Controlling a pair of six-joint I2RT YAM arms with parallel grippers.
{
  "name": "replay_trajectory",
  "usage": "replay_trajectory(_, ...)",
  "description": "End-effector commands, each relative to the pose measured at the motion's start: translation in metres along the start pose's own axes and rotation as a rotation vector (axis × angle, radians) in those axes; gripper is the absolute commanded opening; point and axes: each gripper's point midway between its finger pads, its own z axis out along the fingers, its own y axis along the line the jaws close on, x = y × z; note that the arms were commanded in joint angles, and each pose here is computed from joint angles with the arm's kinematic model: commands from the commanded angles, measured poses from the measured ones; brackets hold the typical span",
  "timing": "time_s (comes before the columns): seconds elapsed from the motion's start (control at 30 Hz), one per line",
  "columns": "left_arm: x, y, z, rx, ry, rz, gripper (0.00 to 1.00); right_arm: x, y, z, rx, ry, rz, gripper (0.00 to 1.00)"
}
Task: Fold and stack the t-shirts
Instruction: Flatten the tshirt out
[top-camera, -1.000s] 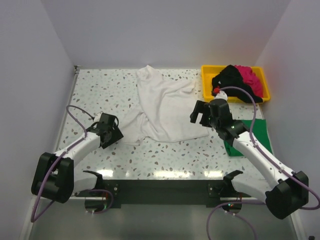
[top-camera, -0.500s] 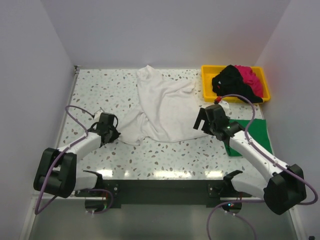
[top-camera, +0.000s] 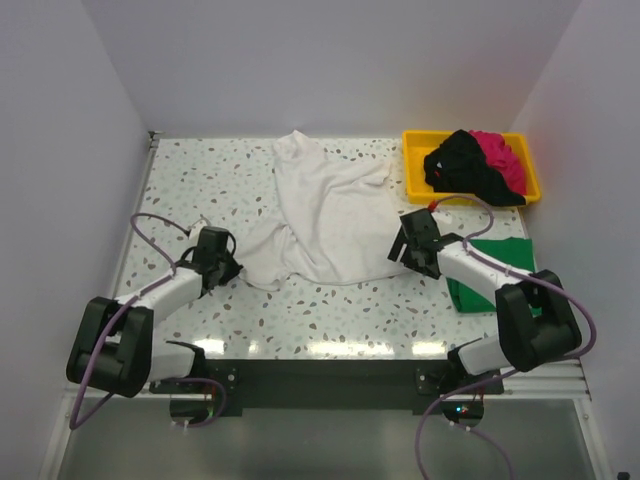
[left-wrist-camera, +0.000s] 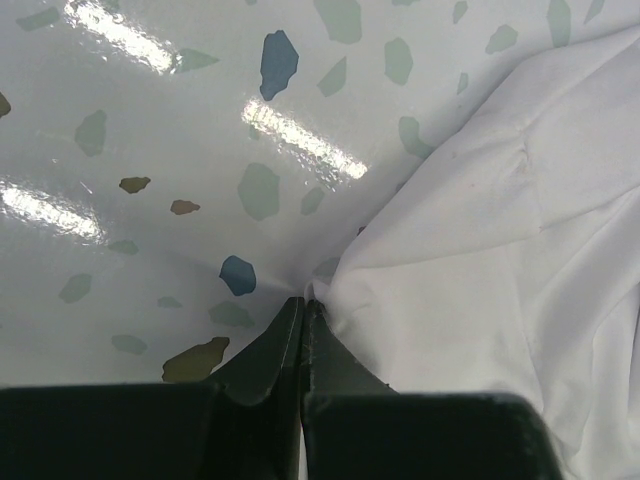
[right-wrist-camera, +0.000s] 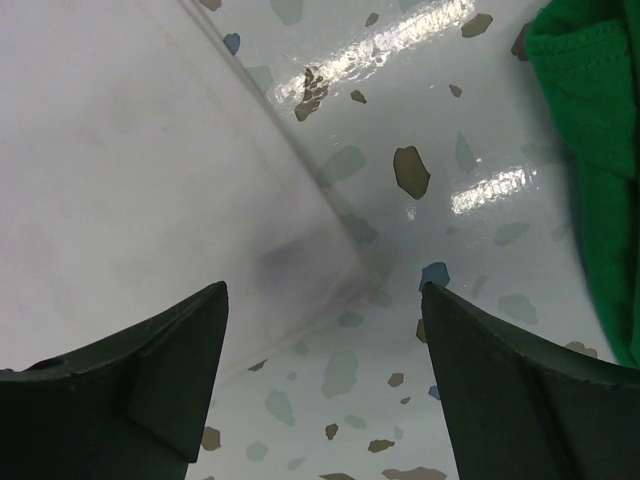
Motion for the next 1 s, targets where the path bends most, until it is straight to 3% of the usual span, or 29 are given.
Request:
replay_trajectory(0.0, 0.039, 0.042, -0.002, -0.133, 0.129, 0.043, 0.0, -0.004, 0.004, 0.011, -0.019, -0.036, 0.077, 0.8)
replay_trajectory(0.1, 0.038, 0.041, -0.004, -0.128, 0.124, 0.044, 0.0, 0.001, 0.002, 0.015, -0.021, -0.018, 0.098, 0.68)
replay_trajectory(0.27, 0.035, 0.038, -0.008, -0.111, 0.111, 0.045, 0.0, 0.012, -0.001, 0.012, -0.046, 0.001, 0.11, 0.65)
replay_trajectory(0.37, 0.031, 0.036, -0.01, -0.096, 0.096, 0.043, 0.0, 0.015, -0.008, 0.016, -0.027, -0.014, 0.111, 0.51)
replay_trajectory(0.4, 0.028, 0.034, -0.012, -0.089, 0.089, 0.044, 0.0, 0.014, -0.006, 0.016, -0.033, -0.016, 0.113, 0.42)
replay_trajectory(0.53, 0.023, 0.031, -0.018, -0.077, 0.07, 0.037, 0.0, 0.012, -0.004, 0.017, -0.043, -0.019, 0.099, 0.26)
replay_trajectory(0.67, 0.012, 0.023, -0.026, -0.044, 0.033, 0.034, 0.0, 0.005, 0.002, 0.012, -0.083, -0.047, 0.078, 0.0)
replay_trajectory(0.8, -0.02, 0.0, -0.053, 0.026, -0.048, 0.027, 0.0, -0.028, 0.017, -0.018, -0.176, -0.143, 0.065, 0.0)
replay_trajectory(0.97, -0.075, -0.027, -0.11, 0.099, -0.214, -0.023, 0.0, -0.104, 0.028, -0.12, -0.334, -0.389, 0.045, 0.0)
